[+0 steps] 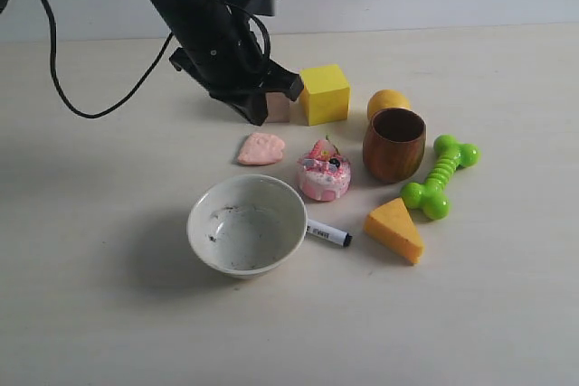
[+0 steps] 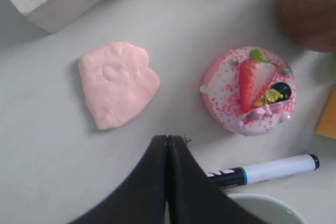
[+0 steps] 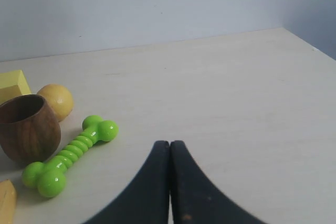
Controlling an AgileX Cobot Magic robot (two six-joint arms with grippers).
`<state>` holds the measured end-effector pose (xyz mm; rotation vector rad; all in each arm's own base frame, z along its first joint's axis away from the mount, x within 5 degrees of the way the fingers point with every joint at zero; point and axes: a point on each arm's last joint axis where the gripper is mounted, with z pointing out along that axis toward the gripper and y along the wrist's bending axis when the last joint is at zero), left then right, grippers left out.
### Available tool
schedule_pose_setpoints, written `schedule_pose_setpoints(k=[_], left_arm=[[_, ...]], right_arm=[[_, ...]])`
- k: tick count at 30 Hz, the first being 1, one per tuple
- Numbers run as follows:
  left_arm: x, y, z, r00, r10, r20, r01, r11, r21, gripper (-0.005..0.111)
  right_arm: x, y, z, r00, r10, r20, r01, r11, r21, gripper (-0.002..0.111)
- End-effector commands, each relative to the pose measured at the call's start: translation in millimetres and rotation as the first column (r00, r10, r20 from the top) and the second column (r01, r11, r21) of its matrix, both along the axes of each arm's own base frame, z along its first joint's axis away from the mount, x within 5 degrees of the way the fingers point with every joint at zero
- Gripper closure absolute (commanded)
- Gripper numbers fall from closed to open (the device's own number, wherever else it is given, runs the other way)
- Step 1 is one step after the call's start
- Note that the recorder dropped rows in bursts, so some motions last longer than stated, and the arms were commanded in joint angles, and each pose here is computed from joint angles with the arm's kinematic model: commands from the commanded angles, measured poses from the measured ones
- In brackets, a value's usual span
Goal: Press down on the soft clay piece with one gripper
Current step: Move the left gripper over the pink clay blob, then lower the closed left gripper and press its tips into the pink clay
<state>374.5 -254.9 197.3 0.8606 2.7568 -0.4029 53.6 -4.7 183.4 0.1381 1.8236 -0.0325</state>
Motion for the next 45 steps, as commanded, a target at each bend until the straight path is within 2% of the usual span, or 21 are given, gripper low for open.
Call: schedule_pose_setpoints(k=[1,11,16,24,36,45], left_arm=[[6.4,-4.4,-4.6,1.0,0.006,0.005,-0.006,1.0,0.005,0.107],[17.9,-5.2,-20.7,1.0,0.024,-0.003,-0.024,0.997,0.079,0.107],[22.4,-7.8,-18.1,0.999,0.028,0.027,-0.03,0.998,0.06,0.107],[25.3,-10.7,-44.2,1.0,0.03,-0.009,-0.029,0.997,0.072,0.107],[29.1,-14.3,-60.9,0.999,0.043,-0.007,-0.043,0.997,0.057,0.107],[31.5,-15.5,-61.0,0.998,0.054,0.015,-0.054,0.998,0.042,0.107]], right_arm=[[-0.1,-0.1,-0.4,1.0,0.0,0.011,0.0,1.0,-0.005,0.108],[-0.1,-0.1,-0.4,1.0,0.0,0.011,0.0,1.0,-0.005,0.108],[-0.1,-0.1,-0.4,1.0,0.0,0.011,0.0,1.0,-0.005,0.108],[-0.1,-0.1,-0.4,1.0,0.0,0.011,0.0,1.0,-0.005,0.108],[-0.1,-0.1,-0.4,1.0,0.0,0.011,0.0,1.0,-0.005,0.108],[-0.1,-0.1,-0.4,1.0,0.0,0.011,0.0,1.0,-0.005,0.108]])
